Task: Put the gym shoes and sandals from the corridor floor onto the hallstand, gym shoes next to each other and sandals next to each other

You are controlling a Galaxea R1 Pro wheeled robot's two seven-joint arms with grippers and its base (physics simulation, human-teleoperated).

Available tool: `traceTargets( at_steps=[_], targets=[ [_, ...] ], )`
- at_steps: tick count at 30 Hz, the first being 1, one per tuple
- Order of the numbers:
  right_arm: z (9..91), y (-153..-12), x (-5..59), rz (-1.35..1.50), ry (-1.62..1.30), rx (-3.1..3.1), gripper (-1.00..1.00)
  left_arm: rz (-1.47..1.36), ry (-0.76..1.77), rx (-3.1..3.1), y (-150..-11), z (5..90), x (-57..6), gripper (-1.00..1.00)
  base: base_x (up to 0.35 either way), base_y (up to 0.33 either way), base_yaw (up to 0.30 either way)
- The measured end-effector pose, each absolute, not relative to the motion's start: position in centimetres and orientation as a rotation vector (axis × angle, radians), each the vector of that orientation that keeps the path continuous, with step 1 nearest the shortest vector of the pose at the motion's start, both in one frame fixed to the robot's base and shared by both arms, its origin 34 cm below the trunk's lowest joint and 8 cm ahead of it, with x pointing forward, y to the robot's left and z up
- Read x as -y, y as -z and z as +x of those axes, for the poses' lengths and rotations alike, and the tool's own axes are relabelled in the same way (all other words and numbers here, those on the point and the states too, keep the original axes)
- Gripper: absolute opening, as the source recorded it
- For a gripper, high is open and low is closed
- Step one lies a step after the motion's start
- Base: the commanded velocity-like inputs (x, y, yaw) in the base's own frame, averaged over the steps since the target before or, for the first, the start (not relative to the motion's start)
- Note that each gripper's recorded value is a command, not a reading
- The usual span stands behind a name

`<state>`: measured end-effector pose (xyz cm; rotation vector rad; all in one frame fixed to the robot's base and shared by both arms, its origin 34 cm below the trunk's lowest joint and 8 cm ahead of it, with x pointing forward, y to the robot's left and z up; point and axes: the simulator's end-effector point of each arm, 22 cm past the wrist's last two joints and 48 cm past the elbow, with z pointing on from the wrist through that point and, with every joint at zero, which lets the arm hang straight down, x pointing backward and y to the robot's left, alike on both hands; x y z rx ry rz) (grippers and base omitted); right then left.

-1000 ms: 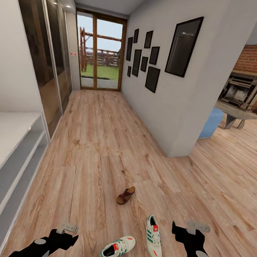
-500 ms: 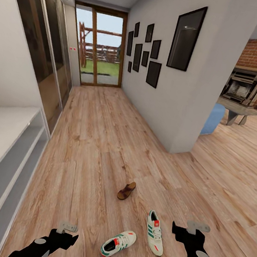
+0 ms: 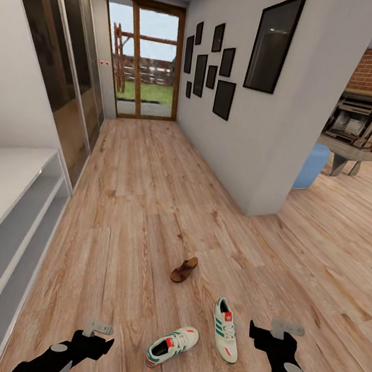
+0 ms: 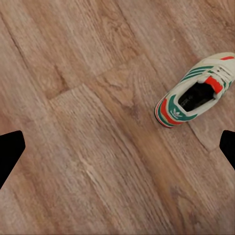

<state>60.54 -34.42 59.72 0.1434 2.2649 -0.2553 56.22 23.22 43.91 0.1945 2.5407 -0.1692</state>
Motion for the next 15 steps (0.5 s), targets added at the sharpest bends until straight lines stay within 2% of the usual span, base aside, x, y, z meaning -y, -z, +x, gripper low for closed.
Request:
traceTargets(
  at_steps=[5, 15],
  targets=[
    [60.3, -58.4, 34.5, 0.144, 0.257, -2.272, 1.00, 0.226, 0.179, -2.541, -42.9, 56.5, -22.6, 1.00, 0.000, 0.000, 0.000],
    [59.8, -55.8, 34.5, 0.142, 0.259, -2.286, 1.00, 0.523, 0.300, -2.444, -44.4, 61.6, -18.1, 1.00, 0.000, 0.000, 0.000]
  ],
)
